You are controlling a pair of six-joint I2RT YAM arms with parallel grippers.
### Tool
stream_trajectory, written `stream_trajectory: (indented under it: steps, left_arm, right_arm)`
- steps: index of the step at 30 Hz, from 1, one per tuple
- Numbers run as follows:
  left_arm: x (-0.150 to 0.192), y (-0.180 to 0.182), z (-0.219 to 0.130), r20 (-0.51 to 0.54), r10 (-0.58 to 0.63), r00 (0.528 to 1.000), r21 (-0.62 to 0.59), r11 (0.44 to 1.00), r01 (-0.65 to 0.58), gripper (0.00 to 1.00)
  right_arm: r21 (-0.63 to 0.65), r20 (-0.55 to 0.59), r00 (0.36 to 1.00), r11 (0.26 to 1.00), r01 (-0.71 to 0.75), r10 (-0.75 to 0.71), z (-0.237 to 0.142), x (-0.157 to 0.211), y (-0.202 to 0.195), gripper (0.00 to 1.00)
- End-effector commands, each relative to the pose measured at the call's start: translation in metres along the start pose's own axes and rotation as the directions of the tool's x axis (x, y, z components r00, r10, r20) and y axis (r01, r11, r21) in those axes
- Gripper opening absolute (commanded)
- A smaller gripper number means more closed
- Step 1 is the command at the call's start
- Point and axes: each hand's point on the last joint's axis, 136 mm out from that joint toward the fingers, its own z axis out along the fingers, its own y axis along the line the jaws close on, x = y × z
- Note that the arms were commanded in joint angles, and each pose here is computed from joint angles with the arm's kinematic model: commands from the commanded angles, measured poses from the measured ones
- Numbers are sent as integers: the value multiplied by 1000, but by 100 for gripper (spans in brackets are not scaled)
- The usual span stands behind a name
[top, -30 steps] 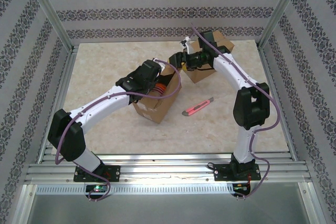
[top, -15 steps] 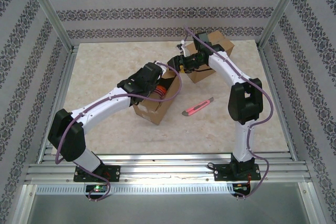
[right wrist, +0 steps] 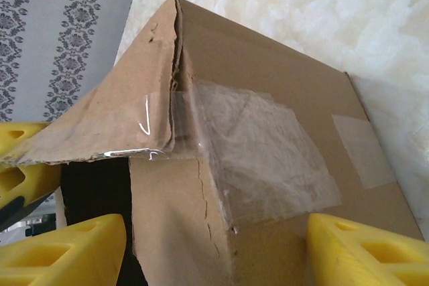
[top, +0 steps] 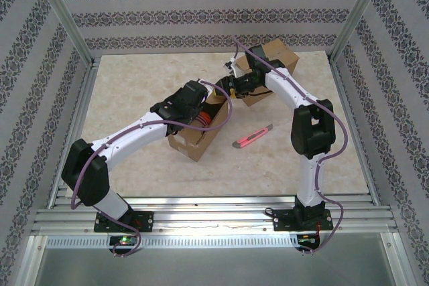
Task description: Unpack the express box
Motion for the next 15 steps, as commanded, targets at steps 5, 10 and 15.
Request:
stream_trajectory:
  steps: [5,10,15]
  left_arm:
    - [-21,-2,-8,81,-42,996,23,999,40,0]
    - [-21,-6,-10,88,-43,995,45,998,39,0]
    - [-21,-6,-9,88,-47,995,48,998,43,22]
  right_arm:
    - [21,-18,1000,1000,-7,7,15,6,-14,63]
    - [57,-18,1000,998,-25,26,22,6,-24,54]
    - [79,-20,999,996,-36,38,27,10,-29,49]
